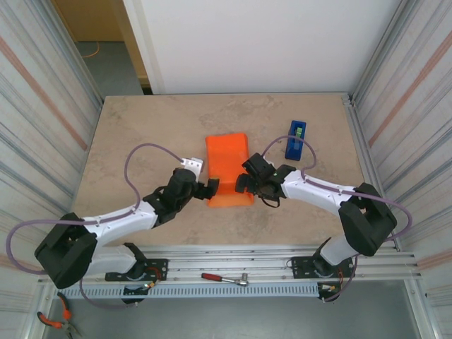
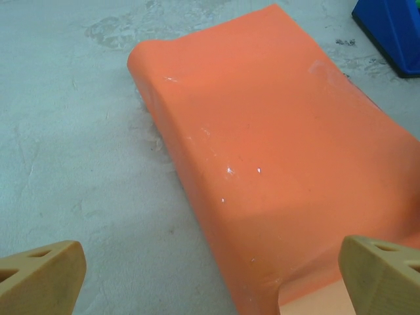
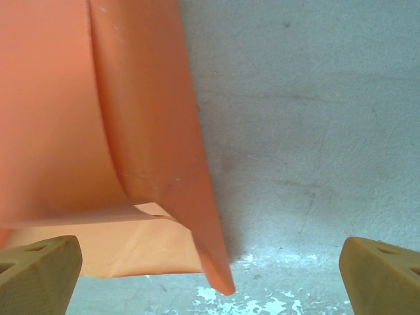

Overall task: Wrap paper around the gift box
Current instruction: Fold the third fold of the wrapping paper on the gift box.

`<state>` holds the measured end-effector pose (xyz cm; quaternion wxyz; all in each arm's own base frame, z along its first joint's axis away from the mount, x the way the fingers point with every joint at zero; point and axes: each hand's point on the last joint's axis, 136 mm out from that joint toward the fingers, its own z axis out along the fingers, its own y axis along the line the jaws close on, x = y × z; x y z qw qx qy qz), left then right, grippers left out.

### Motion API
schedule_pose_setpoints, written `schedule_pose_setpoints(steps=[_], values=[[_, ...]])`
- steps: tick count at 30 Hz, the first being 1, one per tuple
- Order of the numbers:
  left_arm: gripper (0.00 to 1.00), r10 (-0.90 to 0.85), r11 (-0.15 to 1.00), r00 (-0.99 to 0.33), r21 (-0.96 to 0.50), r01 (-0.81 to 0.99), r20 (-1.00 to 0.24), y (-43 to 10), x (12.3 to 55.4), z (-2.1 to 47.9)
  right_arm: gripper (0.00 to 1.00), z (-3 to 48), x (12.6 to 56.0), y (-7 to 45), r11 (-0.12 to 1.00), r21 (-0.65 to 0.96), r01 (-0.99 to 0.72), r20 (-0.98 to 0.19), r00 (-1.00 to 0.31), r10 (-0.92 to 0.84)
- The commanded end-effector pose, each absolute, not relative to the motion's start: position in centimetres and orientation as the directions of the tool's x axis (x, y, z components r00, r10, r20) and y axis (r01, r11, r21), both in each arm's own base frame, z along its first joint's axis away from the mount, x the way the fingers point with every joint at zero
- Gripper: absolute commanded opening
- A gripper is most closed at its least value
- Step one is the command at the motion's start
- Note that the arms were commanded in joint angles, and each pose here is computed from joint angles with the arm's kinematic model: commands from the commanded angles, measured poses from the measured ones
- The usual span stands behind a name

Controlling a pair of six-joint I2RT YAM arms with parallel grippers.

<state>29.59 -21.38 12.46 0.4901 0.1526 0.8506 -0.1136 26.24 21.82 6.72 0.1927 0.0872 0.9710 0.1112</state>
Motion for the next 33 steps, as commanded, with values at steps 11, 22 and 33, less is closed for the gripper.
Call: schedule_pose_setpoints(steps=[11,22,33], values=[[0.99,0.215,0.942,-0.529,0.032,0.333,-0.821,-21.3,30.9,9.6,0.99,5.5,25.8,22.8,0.952,0.293,0.088,-0.304,-0.936,0.180],[0.99,0.225,0.938,-0.544,0.028,0.346,-0.809,-21.5,30.6,9.1,0.99,4.8,26.8,22.8,0.947,0.301,0.112,-0.280,-0.939,0.200],[0.99,0.158,0.930,-0.569,-0.072,0.361,-0.807,-21.4,28.8,11.0,0.99,3.4,27.2,22.7,0.953,0.278,0.122,-0.264,-0.944,0.198]])
